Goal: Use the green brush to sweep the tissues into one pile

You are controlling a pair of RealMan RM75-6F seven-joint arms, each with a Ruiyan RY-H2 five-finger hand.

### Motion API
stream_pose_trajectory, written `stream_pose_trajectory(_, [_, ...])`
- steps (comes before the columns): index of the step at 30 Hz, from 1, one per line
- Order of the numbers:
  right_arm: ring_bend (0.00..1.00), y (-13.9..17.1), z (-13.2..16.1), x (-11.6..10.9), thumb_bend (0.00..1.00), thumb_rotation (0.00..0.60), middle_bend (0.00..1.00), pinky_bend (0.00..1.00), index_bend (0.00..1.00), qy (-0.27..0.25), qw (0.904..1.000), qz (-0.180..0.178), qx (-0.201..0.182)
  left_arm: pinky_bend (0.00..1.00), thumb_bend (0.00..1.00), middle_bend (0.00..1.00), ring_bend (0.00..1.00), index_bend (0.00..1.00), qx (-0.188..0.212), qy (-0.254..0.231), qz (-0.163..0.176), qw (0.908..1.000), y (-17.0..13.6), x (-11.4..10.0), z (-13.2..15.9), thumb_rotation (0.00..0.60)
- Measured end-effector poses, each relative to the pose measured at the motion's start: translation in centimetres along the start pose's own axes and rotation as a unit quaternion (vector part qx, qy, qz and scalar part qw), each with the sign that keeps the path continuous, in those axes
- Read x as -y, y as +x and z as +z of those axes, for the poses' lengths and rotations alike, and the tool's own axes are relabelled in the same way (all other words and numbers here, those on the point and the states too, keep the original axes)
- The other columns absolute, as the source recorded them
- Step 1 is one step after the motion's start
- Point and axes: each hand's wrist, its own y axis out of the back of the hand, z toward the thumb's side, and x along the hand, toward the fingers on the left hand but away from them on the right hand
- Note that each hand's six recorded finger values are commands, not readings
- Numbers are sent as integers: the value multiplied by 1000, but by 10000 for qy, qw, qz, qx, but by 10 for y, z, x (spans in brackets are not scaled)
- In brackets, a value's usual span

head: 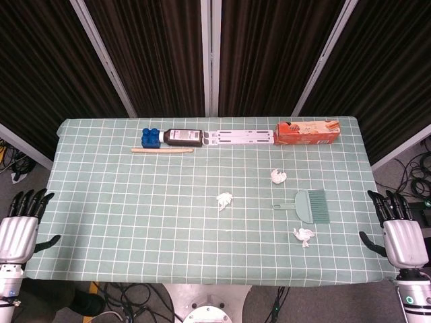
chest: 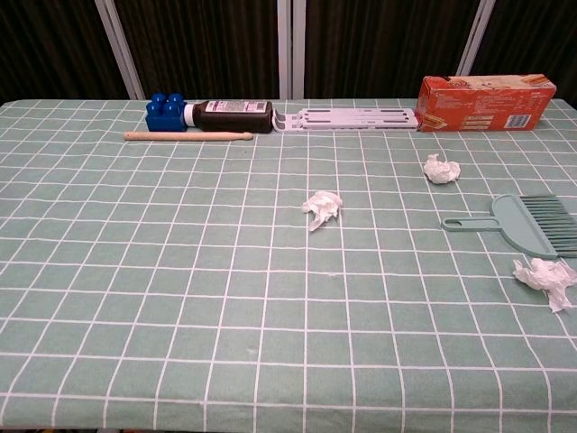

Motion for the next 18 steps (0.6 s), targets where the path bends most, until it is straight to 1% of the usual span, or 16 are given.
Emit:
stream_pose_trajectory(5, [0,0,1,1,152,600,174,0,1,-55,10000,28,-28,53,0,78,44,121,-6,-1,-13,10000,-1,0,0,600])
stream_pose_trajectory(7, [0,0,2,2,152,600,198,0,19,-100,9999,66,-36,53,0,78,45,122,-14,-9,-12,10000,-1,0,0,600])
stream_pose_trajectory(10, [0,-5,7,6,154,600,233,0,91,-190,9996,170,-113,53,0,78,45,122,-18,-26,-15,10000,-2,1,0,600])
stream_pose_trajectory(14, [0,-20,21,14,159,600,276,0,187,-256,9984,365,-347,53,0,78,45,122,8,-31,10,10000,-2,0,0,600])
stream_pose_trajectory(18, [0,-40,38,29,160,600,293,0,232,-230,9959,670,-571,53,0,78,45,122,0,-39,23,10000,-3,0,-1,600])
